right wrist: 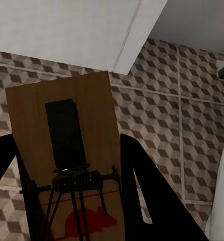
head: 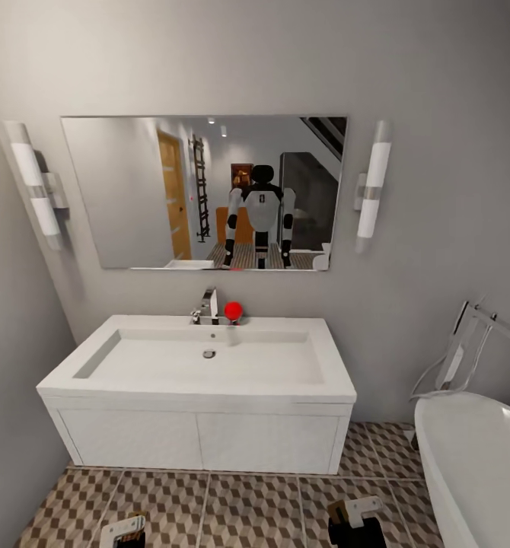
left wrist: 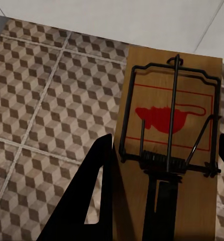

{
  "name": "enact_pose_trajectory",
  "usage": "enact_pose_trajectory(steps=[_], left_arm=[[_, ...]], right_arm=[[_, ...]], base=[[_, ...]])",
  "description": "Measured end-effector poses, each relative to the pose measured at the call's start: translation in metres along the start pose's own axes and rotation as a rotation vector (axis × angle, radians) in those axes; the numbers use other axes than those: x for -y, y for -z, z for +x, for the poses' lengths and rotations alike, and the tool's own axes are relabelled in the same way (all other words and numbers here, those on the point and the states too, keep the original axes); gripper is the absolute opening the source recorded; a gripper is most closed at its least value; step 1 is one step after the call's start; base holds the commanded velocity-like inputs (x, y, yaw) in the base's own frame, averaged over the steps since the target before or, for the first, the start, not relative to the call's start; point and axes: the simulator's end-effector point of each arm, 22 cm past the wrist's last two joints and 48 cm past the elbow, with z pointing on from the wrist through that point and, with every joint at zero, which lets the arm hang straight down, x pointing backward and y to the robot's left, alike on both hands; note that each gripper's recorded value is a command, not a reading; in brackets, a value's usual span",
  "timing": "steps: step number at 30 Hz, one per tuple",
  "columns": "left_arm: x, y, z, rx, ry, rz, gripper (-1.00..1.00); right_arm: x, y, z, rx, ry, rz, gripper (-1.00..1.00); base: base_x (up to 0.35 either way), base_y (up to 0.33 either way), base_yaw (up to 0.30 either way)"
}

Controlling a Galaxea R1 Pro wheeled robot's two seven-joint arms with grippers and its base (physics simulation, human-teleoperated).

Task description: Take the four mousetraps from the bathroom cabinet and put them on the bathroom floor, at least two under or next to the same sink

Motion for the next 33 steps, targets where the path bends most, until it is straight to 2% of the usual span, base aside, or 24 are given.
enact_pose_trajectory(steps=[9, 18, 33], left_arm=[[-0.0006, 0.0002, -0.0009, 0.002, 0.0, -0.002, -1.0], [-0.0007, 0.0004, -0.0009, 0.001, 0.0, -0.002, -1.0], [-0.0009, 0.0004, -0.001, 0.001, -0.001, -0.003, -1.0]], right_arm=[[0.0004, 0.0003, -0.001, 0.002, 0.001, 0.0, -1.0], [0.0004, 0.0005, -0.0011, 0.003, 0.0, 0.001, -1.0], [0.0002, 0.0005, -0.0011, 0.002, 0.0, 0.0, -1.0]], base=[[0.009, 0.0, -0.088], [0.222, 0.0, -0.005], [0.06, 0.0, 0.0]])
